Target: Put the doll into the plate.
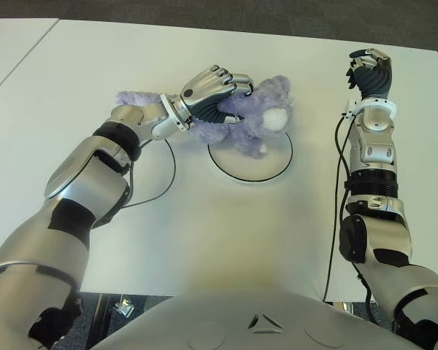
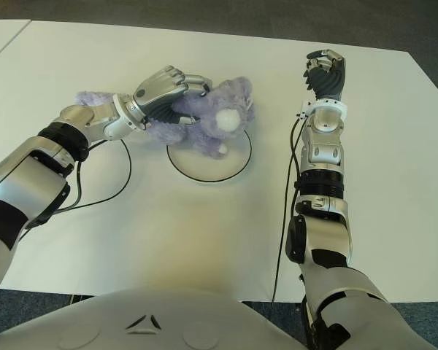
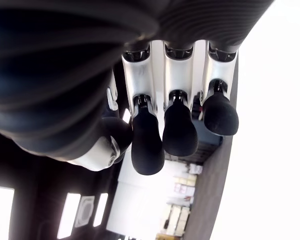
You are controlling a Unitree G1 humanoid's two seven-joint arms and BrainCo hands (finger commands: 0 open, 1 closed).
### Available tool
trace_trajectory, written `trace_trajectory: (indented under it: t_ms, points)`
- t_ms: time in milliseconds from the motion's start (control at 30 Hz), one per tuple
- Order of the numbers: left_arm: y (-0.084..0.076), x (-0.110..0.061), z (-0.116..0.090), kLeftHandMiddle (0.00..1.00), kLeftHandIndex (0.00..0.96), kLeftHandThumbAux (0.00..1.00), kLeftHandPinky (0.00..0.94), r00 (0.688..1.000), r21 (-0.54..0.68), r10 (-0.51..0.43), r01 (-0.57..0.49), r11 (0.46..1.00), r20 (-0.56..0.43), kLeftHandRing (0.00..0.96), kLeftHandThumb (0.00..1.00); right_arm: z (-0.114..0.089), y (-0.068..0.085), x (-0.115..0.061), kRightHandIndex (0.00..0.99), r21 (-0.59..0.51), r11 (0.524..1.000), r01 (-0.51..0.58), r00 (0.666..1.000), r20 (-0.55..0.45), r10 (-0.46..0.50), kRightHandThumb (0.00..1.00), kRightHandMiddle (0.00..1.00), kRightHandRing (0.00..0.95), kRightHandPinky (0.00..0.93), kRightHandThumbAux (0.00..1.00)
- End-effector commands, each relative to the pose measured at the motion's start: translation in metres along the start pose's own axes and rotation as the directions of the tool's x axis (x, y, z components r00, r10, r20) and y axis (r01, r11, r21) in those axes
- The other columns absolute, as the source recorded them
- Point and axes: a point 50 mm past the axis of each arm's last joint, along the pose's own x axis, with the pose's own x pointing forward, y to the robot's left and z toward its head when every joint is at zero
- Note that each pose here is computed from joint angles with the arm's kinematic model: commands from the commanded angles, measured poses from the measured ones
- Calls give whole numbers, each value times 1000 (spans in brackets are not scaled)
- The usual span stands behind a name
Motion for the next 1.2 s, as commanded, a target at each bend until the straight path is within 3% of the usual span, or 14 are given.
trace_trajectory:
  t_ms: [33, 233, 700, 1200]
  points:
    - [-5, -5, 2, 534, 402, 666, 858, 1000, -49, 12, -12, 999, -14, 871, 855, -8, 1, -3, 436, 17, 1000, -6, 999, -40, 6, 715, 723, 740, 749, 714]
    - [11, 3, 3, 534, 402, 666, 855, 994, -49, 109, -108, 993, 13, 872, 855, -9, 1, -4, 436, 12, 1000, -7, 999, -41, 8, 715, 723, 740, 746, 714]
    - [34, 11, 9, 531, 398, 668, 830, 975, -39, 203, -201, 979, 85, 868, 854, -10, 2, -4, 436, 17, 1000, -9, 999, -44, 10, 714, 722, 738, 746, 715]
    - [43, 10, 18, 539, 400, 667, 829, 971, -52, 196, -191, 980, 140, 867, 855, -10, 3, -4, 436, 12, 1000, -19, 999, -43, 20, 714, 726, 742, 748, 715]
